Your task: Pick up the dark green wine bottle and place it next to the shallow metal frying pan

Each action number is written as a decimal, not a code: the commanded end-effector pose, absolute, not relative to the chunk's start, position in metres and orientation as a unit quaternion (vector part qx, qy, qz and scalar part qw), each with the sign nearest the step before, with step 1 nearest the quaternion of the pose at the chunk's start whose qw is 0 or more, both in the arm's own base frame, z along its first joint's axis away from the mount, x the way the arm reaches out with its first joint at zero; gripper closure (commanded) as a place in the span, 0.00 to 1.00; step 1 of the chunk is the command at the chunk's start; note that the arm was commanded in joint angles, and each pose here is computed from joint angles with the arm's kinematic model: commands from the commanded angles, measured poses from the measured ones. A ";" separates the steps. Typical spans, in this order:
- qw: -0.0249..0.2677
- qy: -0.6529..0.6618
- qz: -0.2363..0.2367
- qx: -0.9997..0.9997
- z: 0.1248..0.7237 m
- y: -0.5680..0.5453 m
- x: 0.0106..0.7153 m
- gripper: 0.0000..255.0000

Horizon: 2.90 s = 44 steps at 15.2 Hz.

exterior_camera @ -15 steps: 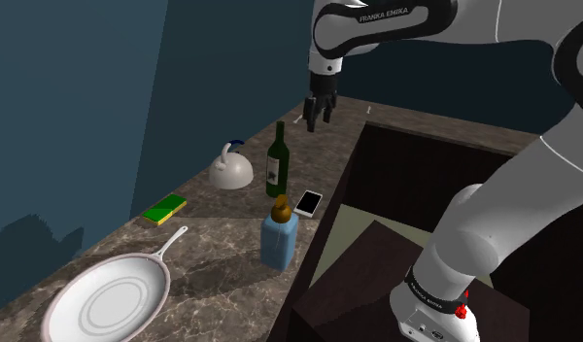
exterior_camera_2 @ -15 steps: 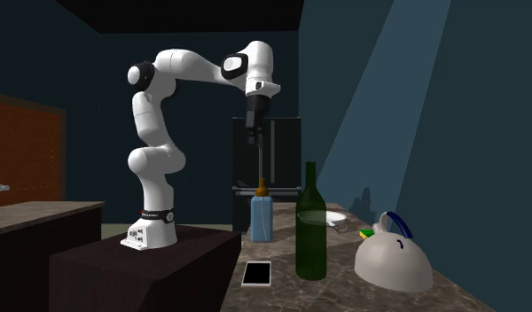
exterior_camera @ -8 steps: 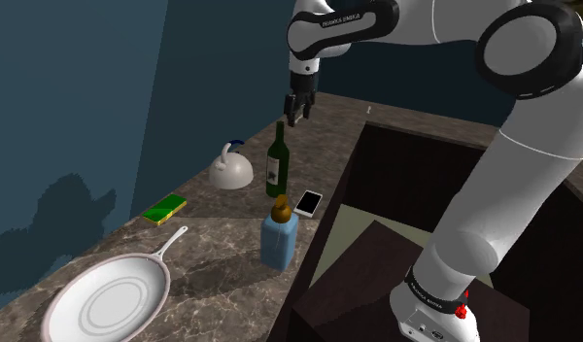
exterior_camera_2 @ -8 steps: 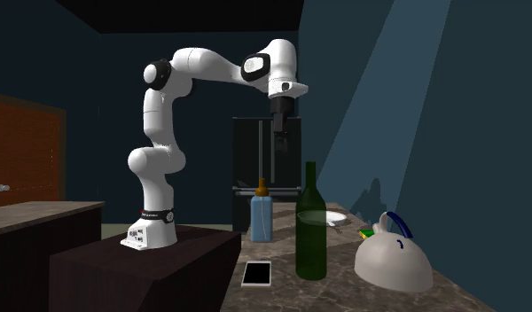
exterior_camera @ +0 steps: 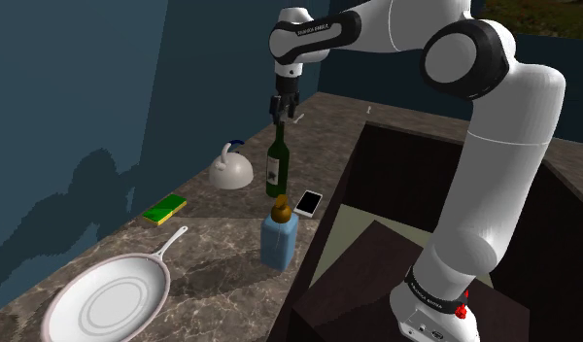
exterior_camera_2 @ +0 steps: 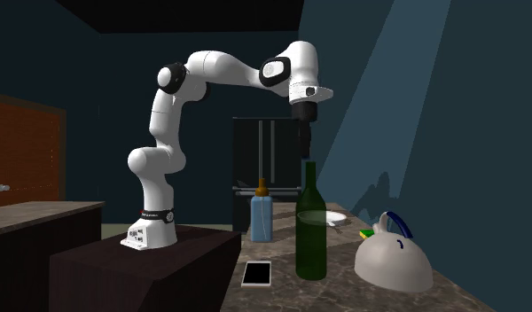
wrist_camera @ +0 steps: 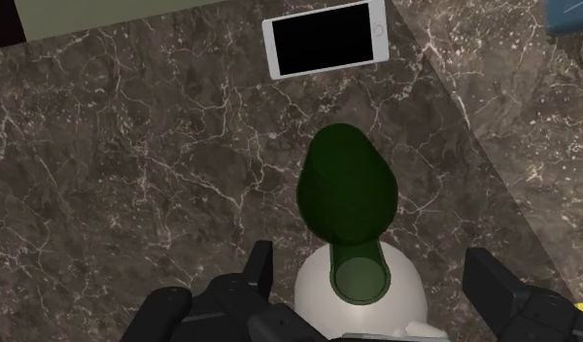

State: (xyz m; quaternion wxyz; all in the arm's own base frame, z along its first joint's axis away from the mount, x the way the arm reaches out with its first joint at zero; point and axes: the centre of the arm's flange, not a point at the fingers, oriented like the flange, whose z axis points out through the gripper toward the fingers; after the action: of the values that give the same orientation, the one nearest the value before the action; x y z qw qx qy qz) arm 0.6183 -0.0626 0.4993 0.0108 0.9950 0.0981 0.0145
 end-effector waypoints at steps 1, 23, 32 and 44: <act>0.011 0.099 0.015 0.995 0.490 -0.063 0.621 0.00; 0.011 0.099 0.015 0.995 0.465 -0.064 0.622 1.00; 0.011 0.099 0.015 0.995 0.513 -0.064 0.622 1.00; 0.011 0.099 0.015 0.995 0.576 -0.064 0.622 1.00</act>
State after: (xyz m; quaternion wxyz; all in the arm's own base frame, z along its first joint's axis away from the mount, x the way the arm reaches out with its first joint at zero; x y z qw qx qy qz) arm 0.6222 -0.0637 0.5710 0.0107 0.9949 0.0987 0.0151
